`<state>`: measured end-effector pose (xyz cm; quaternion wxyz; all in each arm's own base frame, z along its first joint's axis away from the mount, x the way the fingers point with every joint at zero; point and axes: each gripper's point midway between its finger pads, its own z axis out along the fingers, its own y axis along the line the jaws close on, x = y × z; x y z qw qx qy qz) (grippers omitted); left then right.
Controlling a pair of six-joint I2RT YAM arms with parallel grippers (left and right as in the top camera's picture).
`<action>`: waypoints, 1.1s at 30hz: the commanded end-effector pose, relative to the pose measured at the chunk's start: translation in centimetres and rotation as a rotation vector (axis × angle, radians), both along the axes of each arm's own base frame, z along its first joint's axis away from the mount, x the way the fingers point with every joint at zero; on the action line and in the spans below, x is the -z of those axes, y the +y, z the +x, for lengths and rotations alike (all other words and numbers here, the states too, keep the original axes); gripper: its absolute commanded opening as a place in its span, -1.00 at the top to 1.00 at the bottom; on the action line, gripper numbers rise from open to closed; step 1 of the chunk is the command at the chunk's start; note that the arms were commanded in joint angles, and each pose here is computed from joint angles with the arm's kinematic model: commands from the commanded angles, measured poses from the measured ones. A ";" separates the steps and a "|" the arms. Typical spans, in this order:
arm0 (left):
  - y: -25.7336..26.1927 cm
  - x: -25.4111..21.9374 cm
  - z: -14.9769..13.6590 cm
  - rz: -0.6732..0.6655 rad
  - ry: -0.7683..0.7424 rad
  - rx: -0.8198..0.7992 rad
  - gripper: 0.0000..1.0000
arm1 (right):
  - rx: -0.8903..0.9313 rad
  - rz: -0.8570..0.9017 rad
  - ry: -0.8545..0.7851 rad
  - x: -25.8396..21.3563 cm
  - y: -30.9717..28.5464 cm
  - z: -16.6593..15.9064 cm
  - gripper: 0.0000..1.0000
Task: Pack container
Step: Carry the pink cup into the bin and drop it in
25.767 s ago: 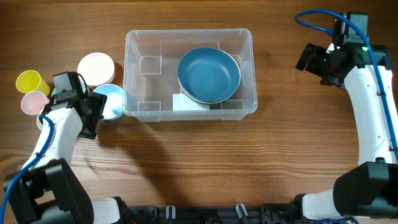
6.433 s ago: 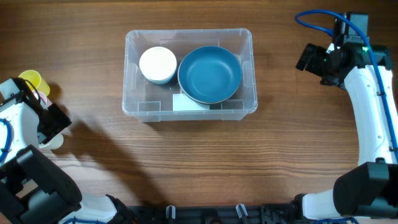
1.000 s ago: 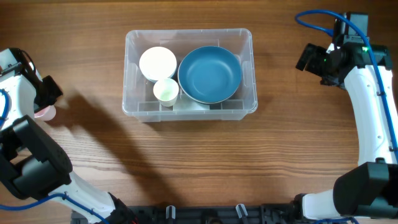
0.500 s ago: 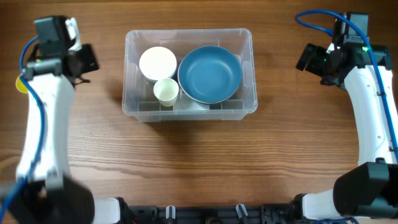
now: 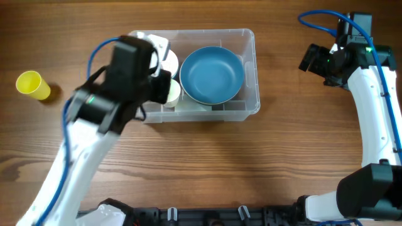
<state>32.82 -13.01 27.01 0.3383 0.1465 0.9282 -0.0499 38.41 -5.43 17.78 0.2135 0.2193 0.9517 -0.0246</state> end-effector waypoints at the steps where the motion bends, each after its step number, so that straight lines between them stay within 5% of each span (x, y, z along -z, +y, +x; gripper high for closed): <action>1: -1.1 4.4 1.7 0.038 0.116 0.009 0.92 | 0.008 -0.012 -0.025 -0.9 -0.1 0.0 -0.99; 11: -3.4 11.4 3.0 0.036 0.306 0.055 0.92 | 0.008 -0.012 -0.025 -0.9 -0.1 0.0 -1.00; 21: -3.0 12.2 2.2 0.057 0.359 0.052 0.83 | 0.008 -0.012 -0.025 -0.9 -0.1 0.0 -0.99; 22: -2.9 12.3 2.0 0.060 0.365 0.052 0.77 | 0.008 -0.012 -0.025 -0.9 -0.1 0.0 -1.00; 24: -2.9 12.3 1.9 0.061 0.368 0.052 0.28 | 0.008 -0.012 -0.025 -0.9 -0.1 0.0 -0.99; 28: -2.8 12.0 2.4 0.054 0.351 0.046 0.12 | 0.008 -0.012 -0.025 -0.9 -0.1 0.0 -0.99; 33: -0.2 8.8 4.9 0.052 0.251 -0.040 -0.85 | 0.008 -0.012 -0.025 -0.9 -0.1 0.0 -1.00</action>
